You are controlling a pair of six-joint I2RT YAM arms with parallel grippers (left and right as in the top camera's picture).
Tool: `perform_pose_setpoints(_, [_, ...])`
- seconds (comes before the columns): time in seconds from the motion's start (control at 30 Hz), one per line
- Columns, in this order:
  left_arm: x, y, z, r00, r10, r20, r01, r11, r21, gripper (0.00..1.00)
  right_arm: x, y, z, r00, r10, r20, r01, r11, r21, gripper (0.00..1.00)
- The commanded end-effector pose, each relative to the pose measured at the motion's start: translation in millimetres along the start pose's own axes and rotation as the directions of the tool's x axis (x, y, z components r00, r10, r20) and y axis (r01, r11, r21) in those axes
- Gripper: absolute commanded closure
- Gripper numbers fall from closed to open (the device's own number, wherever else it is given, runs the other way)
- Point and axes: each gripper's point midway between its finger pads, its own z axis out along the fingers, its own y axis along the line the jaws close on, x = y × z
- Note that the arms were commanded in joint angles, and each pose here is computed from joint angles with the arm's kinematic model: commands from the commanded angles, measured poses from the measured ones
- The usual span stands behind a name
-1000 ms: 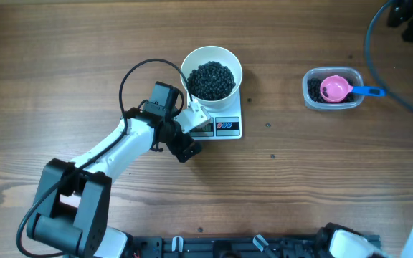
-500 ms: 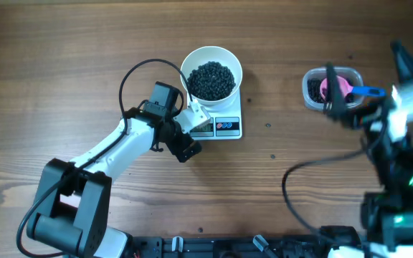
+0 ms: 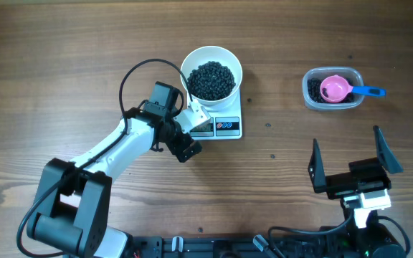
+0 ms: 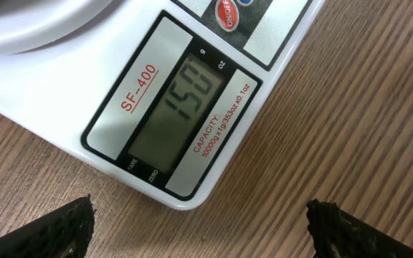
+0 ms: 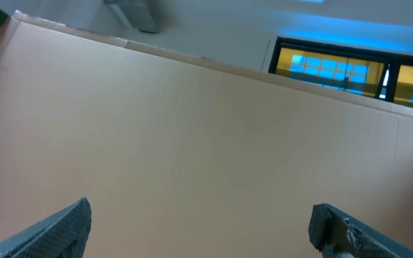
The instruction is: Scoop item into bowl and weigh 150g on scale
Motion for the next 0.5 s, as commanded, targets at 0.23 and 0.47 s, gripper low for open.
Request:
perform_pose_setpoints(0.23, [0, -4, 2, 1.0, 0.013, 0.005, -0.013, 1.0, 0.02, 0.0, 97, 10, -22, 0.946, 0.126, -0.299, -0.116, 0.992, 0.05, 0.0])
perform_pose_setpoints(0.47, [0, -4, 2, 1.0, 0.014, 0.005, -0.014, 1.0, 0.02, 0.0, 168, 28, -58, 0.784, 0.19, -0.591, -0.185, 0.98, 0.068, 0.0])
